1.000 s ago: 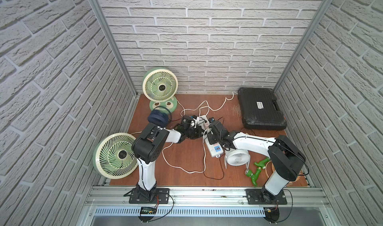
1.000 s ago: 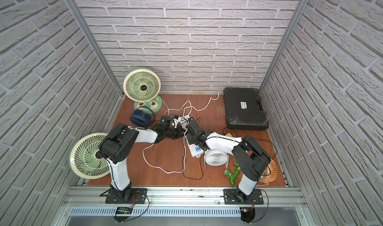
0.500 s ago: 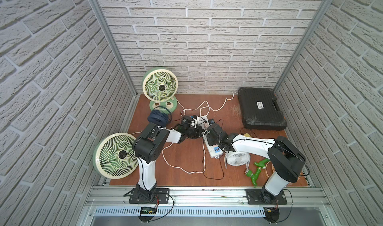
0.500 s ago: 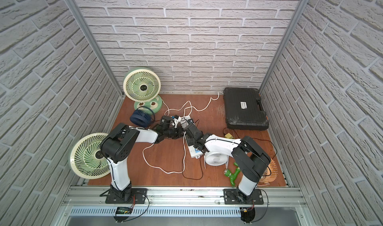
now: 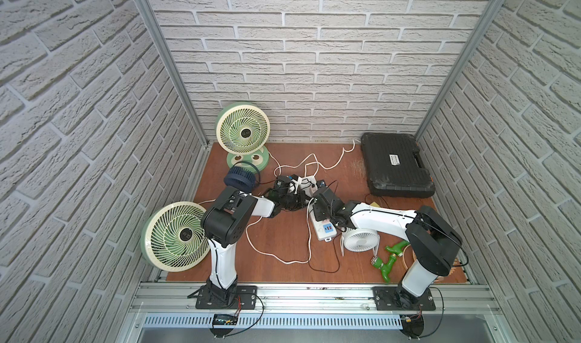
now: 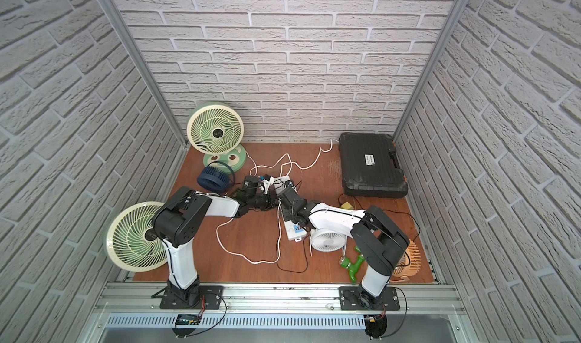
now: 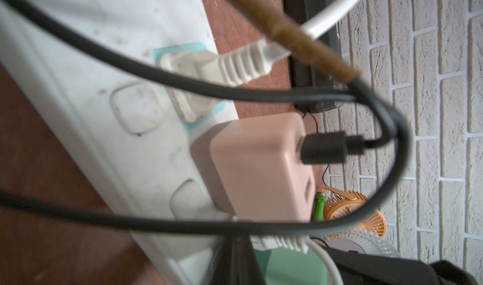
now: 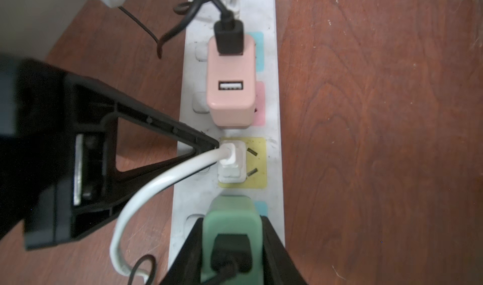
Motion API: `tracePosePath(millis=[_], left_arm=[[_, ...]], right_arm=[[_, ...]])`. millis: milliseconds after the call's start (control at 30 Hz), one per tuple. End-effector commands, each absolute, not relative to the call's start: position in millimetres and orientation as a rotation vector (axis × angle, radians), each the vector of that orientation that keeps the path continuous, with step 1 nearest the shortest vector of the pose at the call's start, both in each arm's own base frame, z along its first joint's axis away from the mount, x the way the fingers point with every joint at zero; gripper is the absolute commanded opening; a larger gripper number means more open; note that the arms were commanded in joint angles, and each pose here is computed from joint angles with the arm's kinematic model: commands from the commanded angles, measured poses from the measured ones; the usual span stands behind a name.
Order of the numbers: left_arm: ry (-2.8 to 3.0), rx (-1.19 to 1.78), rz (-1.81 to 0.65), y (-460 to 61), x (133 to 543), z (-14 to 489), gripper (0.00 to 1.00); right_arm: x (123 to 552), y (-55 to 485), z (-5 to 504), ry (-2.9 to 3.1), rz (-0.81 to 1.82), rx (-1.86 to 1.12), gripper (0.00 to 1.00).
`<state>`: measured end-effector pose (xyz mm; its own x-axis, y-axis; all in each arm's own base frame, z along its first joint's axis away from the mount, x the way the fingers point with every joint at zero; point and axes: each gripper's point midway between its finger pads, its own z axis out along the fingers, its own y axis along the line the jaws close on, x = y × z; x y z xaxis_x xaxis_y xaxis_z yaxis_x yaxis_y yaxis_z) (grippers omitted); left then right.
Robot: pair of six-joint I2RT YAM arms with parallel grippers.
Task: Unplug the desk fan from the power strip
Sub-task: Remove the plug from the socket.
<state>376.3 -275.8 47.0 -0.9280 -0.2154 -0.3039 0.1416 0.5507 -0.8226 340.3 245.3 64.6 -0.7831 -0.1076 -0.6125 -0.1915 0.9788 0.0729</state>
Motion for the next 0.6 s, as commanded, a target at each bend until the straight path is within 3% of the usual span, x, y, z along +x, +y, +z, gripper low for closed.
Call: tracePosePath(millis=[0,200,400,567], left_arm=[[2.536,-0.16,-1.261,-260,364,9,0.0],[2.538,-0.166,-1.267,-261,364,8,0.0],[2.538,-0.17,-1.268,-260,365,7,0.0],[2.54,-0.174,-1.268,-260,366,6,0.0]], right_arm=[[340,255,82,2.448,0.239,-0.198,0.19],[340,240,90,2.419,-0.075,-0.248,0.19],[342,246,88,2.435,0.263,-0.157,0.19],[338,251,99,2.408,0.044,-0.264,0.19]])
